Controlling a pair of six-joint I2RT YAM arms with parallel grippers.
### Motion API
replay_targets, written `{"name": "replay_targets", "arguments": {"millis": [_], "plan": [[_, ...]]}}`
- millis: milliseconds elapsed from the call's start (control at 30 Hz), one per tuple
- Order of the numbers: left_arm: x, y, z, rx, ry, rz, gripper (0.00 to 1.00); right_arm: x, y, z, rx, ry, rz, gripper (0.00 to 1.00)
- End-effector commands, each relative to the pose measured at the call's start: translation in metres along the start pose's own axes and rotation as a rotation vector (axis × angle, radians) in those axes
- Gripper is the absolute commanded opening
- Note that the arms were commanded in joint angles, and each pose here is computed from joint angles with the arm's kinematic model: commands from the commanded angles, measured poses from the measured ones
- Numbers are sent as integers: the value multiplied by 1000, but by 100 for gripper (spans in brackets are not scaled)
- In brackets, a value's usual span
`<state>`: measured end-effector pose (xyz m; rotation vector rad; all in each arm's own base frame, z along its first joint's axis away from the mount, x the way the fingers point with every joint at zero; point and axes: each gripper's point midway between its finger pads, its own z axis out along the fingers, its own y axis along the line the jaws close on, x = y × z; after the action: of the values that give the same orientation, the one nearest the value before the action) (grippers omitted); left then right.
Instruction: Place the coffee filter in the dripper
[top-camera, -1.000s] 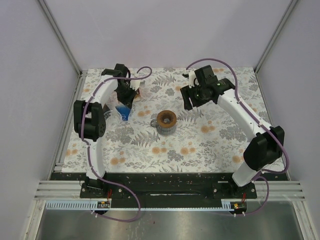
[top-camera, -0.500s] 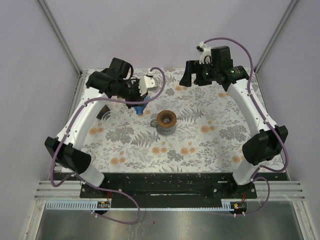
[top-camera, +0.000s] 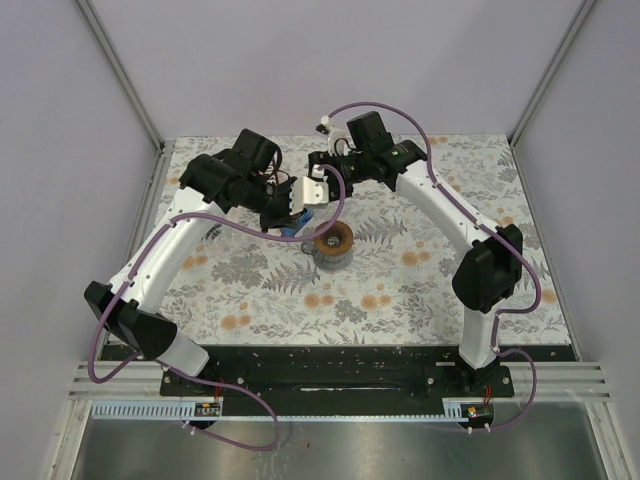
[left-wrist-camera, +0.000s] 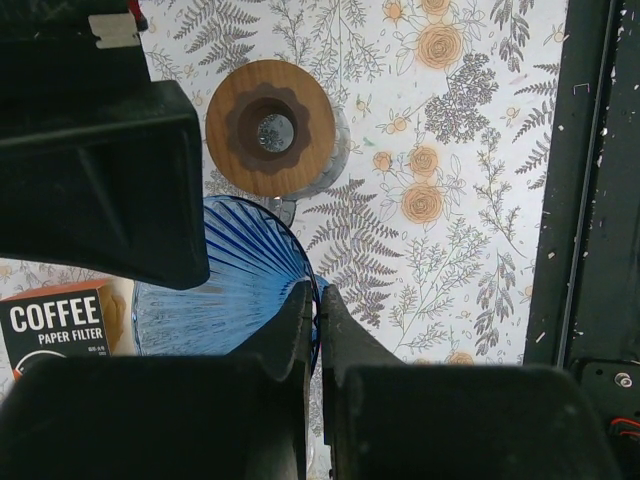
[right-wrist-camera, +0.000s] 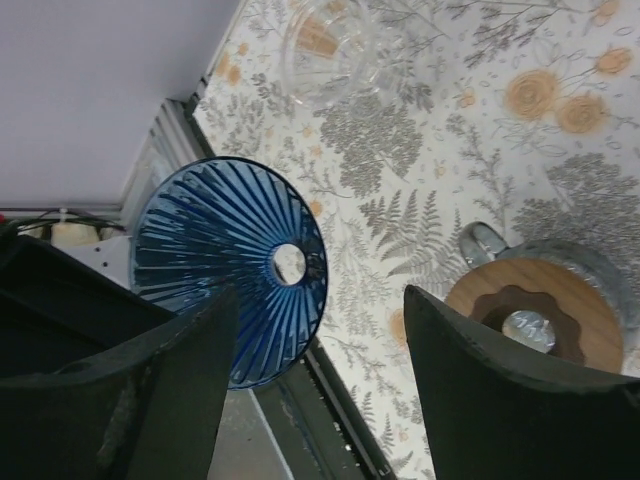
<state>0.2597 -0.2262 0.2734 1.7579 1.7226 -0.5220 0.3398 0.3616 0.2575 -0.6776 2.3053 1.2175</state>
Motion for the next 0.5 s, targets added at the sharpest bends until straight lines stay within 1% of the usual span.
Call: {"name": "replay_targets", "arguments": {"millis": [0, 33, 167, 233, 400, 467], "plan": [[-18, 7, -5, -24, -49, 70, 0, 1, 18, 2, -115, 14, 27, 66], [-19, 5, -5, -19, -52, 75, 0, 2, 22, 3, -137, 19, 29, 60], [-21, 6, -4, -23, -53, 79, 0, 3, 36, 9, -181, 24, 12, 51], [-24, 6, -6, -26, -61, 84, 0, 6, 35, 11, -183, 36, 25, 49], [-27, 9, -7, -38, -67, 95, 0, 12, 30, 20, -190, 68, 59, 50], [-28, 10, -7, -39, -69, 96, 0, 14, 34, 20, -205, 78, 59, 45]]}}
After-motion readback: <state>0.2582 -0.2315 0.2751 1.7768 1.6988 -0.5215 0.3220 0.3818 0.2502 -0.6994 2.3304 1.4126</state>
